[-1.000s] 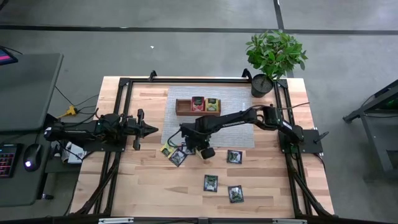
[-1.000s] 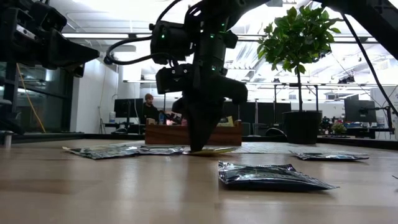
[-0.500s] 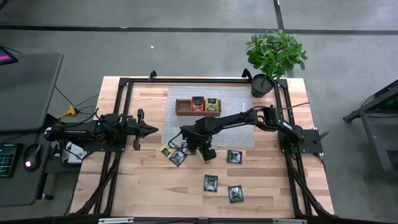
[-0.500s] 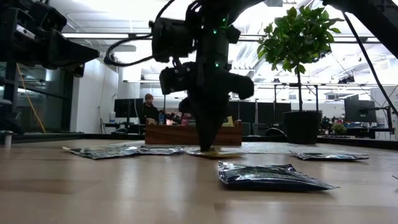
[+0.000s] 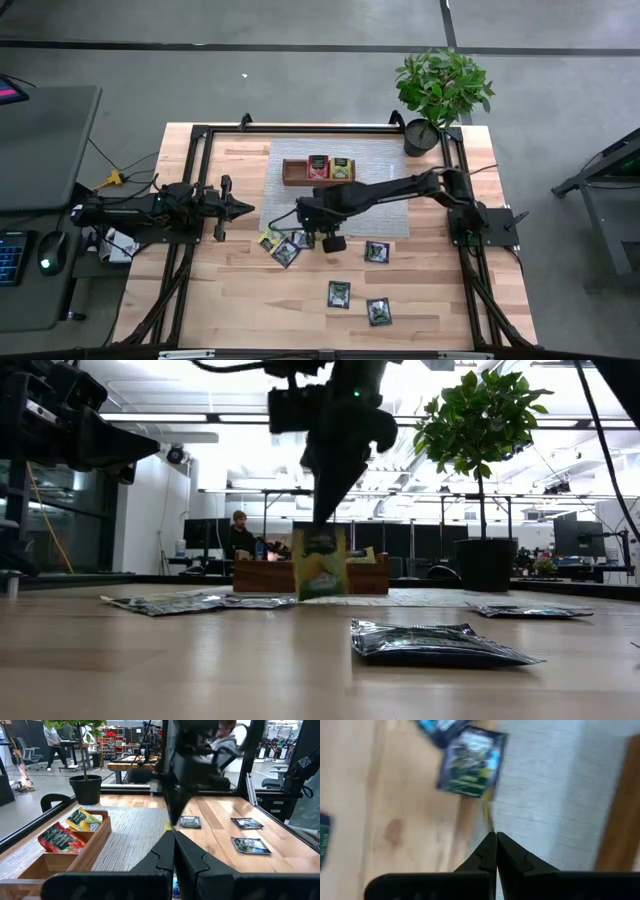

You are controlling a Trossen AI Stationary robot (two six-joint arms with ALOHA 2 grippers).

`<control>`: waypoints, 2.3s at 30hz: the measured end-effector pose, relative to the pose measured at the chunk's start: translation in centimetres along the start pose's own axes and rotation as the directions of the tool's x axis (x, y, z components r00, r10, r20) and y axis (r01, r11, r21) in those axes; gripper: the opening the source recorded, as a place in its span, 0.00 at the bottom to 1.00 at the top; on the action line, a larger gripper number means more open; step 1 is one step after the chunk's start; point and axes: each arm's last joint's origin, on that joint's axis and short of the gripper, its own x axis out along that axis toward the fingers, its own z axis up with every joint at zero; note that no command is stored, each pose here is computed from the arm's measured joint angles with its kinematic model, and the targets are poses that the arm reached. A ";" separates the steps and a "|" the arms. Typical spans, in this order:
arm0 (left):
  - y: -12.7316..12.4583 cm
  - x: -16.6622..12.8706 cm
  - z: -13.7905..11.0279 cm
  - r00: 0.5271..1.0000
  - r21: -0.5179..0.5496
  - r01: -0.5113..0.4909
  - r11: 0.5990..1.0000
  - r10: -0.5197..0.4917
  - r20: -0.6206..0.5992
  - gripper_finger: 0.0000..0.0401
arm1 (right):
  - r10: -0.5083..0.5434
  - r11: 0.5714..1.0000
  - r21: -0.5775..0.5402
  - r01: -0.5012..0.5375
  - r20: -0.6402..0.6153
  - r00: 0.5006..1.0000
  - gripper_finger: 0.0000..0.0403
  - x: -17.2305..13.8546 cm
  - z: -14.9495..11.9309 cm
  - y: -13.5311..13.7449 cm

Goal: Pick & Place Tea
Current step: Put the yellow tea bag into the right section of the wooden organizer

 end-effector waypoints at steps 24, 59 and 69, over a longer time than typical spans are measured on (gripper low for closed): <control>0.0 0.0 0.0 1.000 0.000 0.000 1.000 0.000 0.000 0.00 | 0.041 0.987 -0.158 -0.017 0.148 0.988 0.03 -2.5 -0.7 -6.4; 0.0 0.0 0.0 1.000 0.000 0.000 1.000 0.000 0.000 0.00 | 0.067 0.956 -0.293 -0.034 0.103 0.992 0.55 7.1 -0.2 -8.2; 0.0 0.0 0.0 1.000 0.000 0.001 1.000 -0.001 0.000 0.00 | 0.129 0.957 -0.275 -0.093 0.115 0.985 0.55 8.4 -0.3 -8.4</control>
